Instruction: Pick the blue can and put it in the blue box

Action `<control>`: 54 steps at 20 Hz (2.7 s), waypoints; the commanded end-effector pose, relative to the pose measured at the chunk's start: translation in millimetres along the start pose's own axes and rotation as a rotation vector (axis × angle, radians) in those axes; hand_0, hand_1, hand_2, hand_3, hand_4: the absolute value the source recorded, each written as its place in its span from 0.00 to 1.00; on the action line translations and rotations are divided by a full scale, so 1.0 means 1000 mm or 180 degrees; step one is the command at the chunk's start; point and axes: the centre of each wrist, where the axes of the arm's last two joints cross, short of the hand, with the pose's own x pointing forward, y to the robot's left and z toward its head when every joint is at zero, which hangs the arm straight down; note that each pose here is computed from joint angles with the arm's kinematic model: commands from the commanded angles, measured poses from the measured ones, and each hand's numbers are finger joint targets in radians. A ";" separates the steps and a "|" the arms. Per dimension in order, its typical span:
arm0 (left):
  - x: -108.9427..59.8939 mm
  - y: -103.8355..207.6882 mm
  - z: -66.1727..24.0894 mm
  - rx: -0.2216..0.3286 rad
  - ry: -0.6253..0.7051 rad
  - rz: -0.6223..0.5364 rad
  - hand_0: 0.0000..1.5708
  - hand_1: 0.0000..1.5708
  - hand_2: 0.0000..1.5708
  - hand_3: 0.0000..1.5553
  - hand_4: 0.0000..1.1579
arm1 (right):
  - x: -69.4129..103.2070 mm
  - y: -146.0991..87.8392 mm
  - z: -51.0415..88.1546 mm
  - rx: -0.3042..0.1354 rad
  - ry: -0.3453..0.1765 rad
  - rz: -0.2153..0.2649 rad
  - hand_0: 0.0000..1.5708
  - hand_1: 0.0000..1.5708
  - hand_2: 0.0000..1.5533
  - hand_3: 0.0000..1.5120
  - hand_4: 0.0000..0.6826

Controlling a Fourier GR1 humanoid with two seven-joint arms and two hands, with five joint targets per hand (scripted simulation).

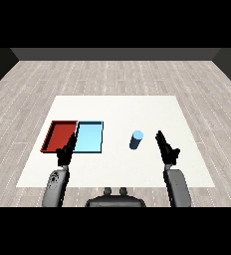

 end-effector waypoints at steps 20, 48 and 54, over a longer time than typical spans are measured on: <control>-0.013 -0.010 -0.0036 0.0058 -0.1610 0.0636 0.00 0.00 0.00 0.00 0.00 | -0.001 -0.036 -0.061 0.0280 -0.0972 -0.0732 0.00 0.00 0.00 0.00 0.00; 0.007 -0.006 -0.0025 0.0060 -0.1655 0.0824 0.00 0.00 0.00 0.00 0.00 | -0.035 0.002 -0.088 0.0125 -0.0281 -0.0962 0.00 0.00 0.00 0.00 0.00; 0.009 -0.006 -0.0123 0.0169 -0.1580 0.0836 0.00 0.00 0.00 0.00 0.00 | -0.054 0.008 -0.062 0.0185 -0.0310 -0.1066 0.00 0.00 0.00 0.00 0.00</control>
